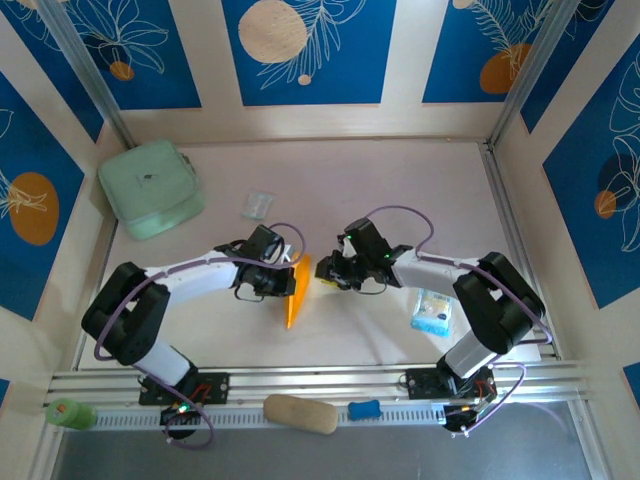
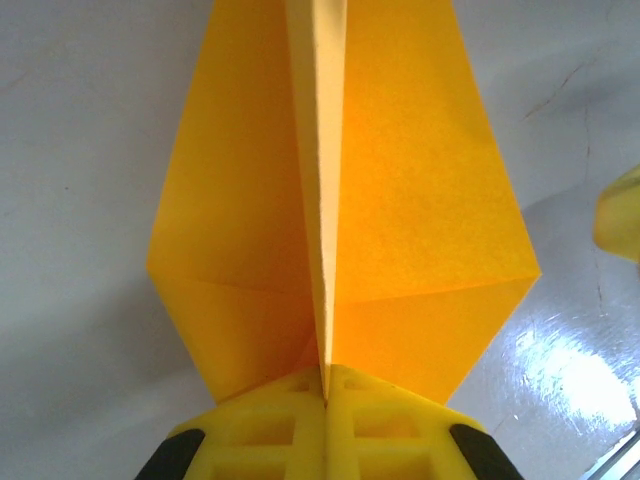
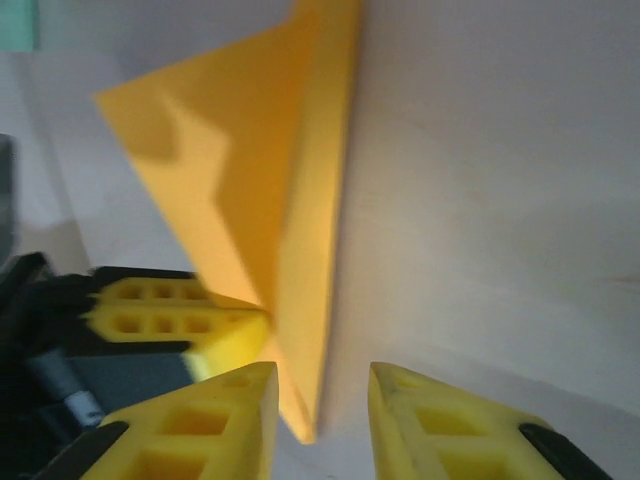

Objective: Fold a paper plane with a square sheet of paper (pick it up from the middle)
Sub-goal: Move a paper plane to the center of the table.

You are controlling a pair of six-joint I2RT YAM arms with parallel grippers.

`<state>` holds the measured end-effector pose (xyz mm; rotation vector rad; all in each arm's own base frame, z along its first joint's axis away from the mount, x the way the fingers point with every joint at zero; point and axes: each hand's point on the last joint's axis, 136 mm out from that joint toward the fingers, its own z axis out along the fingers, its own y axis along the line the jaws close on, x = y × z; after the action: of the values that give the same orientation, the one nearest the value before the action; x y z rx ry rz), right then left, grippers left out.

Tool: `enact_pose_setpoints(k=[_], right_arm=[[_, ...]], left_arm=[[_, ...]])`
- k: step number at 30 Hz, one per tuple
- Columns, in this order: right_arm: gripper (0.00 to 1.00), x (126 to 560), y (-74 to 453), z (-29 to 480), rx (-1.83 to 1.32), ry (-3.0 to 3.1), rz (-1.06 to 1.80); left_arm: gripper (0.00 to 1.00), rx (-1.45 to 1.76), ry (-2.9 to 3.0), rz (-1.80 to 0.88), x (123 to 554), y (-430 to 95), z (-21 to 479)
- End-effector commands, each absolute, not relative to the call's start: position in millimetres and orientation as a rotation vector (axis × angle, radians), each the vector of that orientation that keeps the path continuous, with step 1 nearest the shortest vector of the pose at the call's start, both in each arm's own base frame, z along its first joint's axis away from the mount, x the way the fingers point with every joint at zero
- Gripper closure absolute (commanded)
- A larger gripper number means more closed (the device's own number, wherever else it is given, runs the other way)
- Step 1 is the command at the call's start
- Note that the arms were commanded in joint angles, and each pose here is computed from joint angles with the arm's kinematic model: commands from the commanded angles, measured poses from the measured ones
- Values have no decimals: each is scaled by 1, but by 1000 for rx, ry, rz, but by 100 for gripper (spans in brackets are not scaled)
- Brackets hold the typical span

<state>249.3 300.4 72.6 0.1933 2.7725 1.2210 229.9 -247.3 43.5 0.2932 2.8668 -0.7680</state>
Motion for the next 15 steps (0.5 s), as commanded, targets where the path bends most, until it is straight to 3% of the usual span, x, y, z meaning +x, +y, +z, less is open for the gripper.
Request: enact_pose_setpoints(k=[1,15], right_arm=[[66,254,322,85,139,2742,1314],[66,247,330,43,186,2907,1193]], left_arm=[[96,333,2848,-749,230,-249,52],[95,331,2841,-744,230,-248,54]])
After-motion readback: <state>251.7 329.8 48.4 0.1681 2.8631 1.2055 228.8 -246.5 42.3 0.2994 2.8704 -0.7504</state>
